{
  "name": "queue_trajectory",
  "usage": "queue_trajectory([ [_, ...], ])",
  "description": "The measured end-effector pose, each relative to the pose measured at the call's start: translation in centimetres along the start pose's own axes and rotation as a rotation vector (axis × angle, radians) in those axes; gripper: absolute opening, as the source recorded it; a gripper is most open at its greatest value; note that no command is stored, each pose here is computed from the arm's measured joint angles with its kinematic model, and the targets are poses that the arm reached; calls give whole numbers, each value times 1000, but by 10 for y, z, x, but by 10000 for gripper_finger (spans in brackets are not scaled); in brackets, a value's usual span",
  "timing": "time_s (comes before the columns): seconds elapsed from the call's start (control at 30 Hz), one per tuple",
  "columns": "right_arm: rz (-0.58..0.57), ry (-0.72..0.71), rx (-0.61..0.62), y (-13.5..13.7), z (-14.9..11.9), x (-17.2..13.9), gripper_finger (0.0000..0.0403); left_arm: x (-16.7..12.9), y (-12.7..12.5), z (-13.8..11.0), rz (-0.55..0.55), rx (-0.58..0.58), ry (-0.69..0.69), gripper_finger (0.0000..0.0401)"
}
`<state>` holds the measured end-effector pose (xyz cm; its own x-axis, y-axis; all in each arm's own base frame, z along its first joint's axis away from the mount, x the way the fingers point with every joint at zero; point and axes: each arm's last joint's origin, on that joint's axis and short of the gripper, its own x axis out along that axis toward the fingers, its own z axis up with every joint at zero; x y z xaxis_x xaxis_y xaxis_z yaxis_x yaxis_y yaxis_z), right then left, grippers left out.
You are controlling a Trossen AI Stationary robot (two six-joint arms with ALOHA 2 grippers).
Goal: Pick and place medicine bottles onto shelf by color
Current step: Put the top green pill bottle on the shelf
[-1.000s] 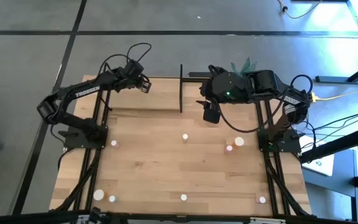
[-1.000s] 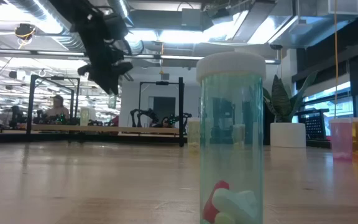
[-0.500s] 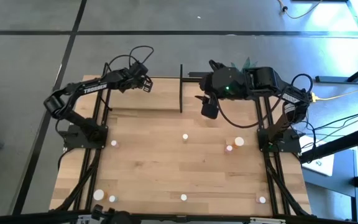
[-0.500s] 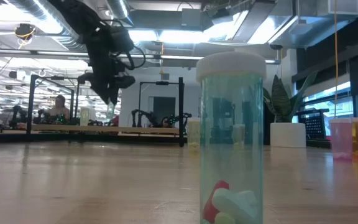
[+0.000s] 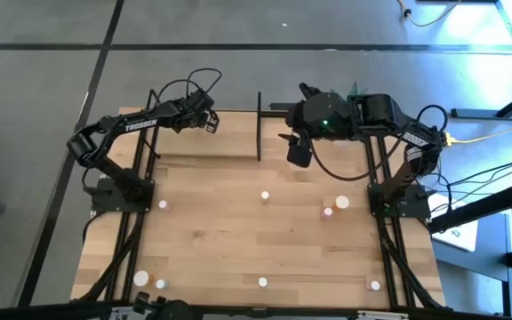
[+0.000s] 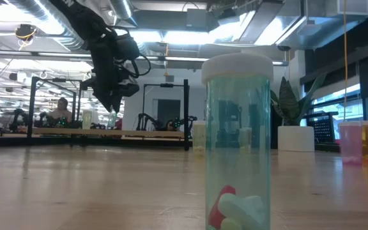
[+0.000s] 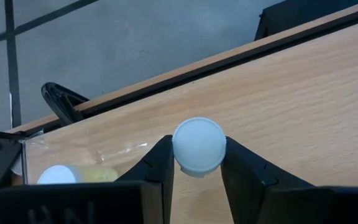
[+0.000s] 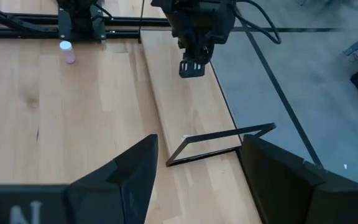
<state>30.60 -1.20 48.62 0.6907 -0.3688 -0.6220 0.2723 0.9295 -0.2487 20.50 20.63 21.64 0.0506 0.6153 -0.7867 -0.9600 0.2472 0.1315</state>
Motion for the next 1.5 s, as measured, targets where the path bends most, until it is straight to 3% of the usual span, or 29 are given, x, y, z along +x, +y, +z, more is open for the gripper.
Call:
queue_trajectory([
  [0.73,-2,5,-50,-1,0,2,236,0,0,0,8,-13,-3,94],
  [1.23,5,5,-49,0,0,2,236,-5,-11,-4,-13,-55,-18,94],
  [1.5,6,5,-51,0,0,2,236,-4,-13,-11,32,-115,-45,94],
])
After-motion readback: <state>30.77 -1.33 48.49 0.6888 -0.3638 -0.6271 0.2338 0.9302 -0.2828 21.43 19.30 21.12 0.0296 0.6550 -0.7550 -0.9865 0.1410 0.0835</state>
